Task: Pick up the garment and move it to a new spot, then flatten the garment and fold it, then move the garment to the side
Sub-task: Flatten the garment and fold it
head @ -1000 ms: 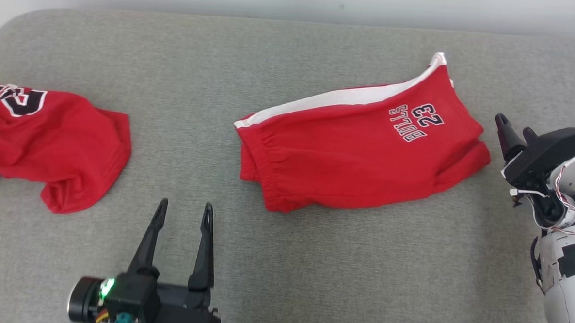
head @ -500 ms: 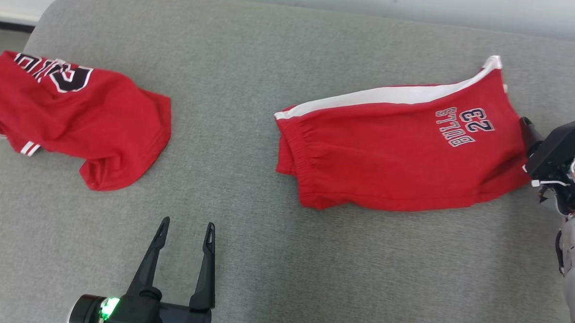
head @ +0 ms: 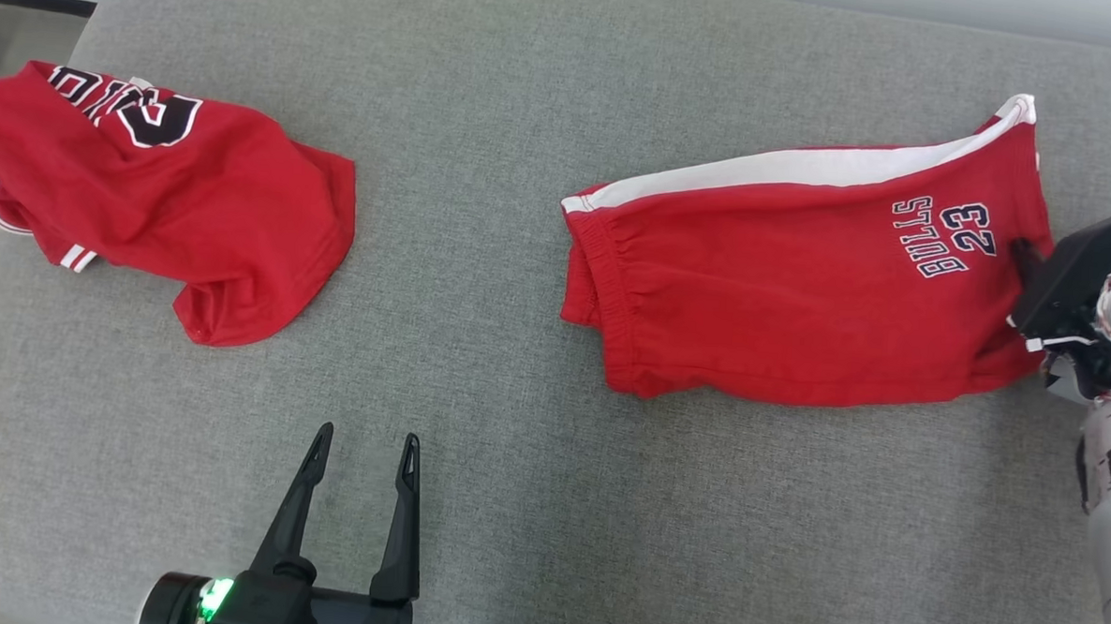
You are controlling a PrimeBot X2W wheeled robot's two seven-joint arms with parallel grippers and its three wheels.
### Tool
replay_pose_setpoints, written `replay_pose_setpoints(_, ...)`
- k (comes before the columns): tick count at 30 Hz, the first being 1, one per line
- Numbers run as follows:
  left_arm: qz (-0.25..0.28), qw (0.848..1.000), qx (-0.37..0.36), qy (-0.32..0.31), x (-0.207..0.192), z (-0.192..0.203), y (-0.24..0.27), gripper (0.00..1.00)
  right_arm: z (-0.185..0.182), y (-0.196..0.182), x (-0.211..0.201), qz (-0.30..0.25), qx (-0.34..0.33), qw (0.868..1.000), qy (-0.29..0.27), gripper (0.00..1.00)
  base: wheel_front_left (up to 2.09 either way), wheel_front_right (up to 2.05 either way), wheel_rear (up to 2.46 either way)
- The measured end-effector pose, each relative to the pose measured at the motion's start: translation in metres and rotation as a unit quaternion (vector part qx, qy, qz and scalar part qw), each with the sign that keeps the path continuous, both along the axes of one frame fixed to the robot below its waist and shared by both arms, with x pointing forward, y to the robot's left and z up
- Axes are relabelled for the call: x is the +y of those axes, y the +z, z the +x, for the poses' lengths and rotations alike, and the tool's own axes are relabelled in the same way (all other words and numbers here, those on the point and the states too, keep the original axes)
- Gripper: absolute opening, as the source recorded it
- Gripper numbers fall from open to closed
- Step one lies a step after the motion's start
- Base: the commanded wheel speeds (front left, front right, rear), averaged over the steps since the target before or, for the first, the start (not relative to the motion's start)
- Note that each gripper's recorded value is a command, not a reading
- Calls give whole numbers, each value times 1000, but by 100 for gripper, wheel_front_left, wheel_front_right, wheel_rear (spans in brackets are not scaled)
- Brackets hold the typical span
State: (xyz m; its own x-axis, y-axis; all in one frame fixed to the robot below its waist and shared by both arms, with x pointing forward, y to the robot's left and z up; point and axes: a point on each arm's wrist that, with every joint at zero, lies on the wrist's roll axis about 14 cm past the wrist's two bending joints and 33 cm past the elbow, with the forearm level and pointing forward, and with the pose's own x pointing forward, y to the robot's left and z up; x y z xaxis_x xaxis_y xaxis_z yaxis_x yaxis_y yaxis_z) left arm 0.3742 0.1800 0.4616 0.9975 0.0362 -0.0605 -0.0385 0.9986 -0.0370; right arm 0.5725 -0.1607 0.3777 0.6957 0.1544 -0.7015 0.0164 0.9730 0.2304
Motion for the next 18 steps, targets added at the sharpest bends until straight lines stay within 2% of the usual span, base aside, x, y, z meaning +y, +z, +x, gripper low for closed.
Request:
replay_pose_setpoints(1,-1,1000,0,-1,-1,0,0,100,-1,1,1,0,0,1000,2,0,0,0,0)
replay_pose_setpoints(7,-9,1000,-7,-13,-8,3,3,100,-6,9,-9,-4,-19,1000,-11,0,0,0,0)
replay_pose_setpoints(12,-16,1000,-16,-20,-12,3,9,100,-15,19,-37,-14,-38,998,-41,0,0,0,0)
replay_pose_setpoints(18,-31,999,-25,-30,-21,2,15,100,-29,41,-93,-82,-78,991,-73,0,0,0,0)
